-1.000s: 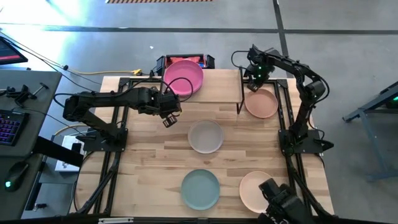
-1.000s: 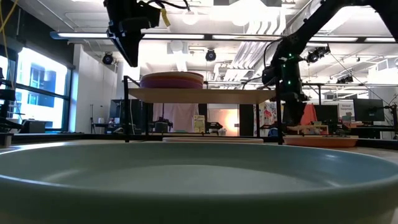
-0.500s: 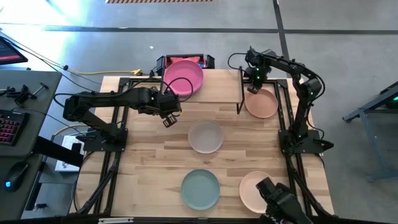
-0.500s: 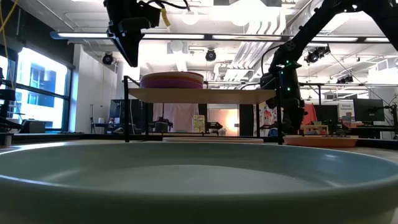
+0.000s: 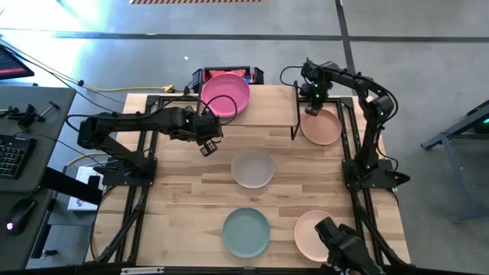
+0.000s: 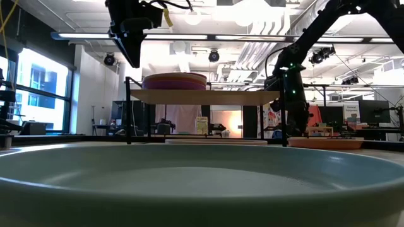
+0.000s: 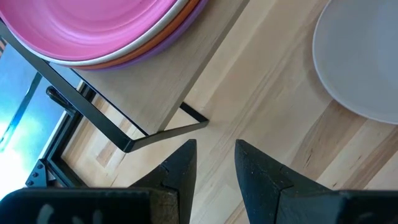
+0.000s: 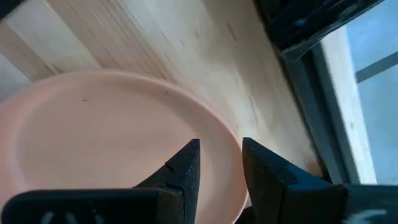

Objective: Place and stack plates onto a shelf
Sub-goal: Put the brown plate on the shelf

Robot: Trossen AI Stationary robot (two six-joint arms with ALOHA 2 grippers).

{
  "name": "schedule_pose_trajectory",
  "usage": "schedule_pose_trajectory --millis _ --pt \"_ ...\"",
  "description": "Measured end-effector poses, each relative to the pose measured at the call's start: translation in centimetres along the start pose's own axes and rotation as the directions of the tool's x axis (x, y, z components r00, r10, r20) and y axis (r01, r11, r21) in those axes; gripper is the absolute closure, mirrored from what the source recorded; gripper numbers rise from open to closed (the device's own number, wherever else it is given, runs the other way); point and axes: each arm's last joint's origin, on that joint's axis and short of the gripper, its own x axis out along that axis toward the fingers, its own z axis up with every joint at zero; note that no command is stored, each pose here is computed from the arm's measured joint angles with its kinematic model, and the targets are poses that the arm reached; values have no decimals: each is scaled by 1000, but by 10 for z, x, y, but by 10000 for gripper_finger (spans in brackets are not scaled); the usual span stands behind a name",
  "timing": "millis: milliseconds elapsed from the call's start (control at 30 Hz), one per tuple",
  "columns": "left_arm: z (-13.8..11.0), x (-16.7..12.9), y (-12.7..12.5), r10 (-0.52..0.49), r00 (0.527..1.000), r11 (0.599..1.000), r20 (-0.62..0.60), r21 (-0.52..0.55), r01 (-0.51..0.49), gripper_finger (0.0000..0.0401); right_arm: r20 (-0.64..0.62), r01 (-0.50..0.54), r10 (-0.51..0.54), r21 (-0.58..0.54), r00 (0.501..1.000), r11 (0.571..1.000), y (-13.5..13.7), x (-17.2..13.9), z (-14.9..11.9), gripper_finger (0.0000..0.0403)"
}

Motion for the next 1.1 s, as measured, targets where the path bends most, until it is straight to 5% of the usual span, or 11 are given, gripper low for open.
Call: schedule_pose_trajectory --millis 1100 --pt "0 0 0 -4 1000 1000 -2 -9 4 302 -85 39 -36 36 996 999 -10 31 7 304"
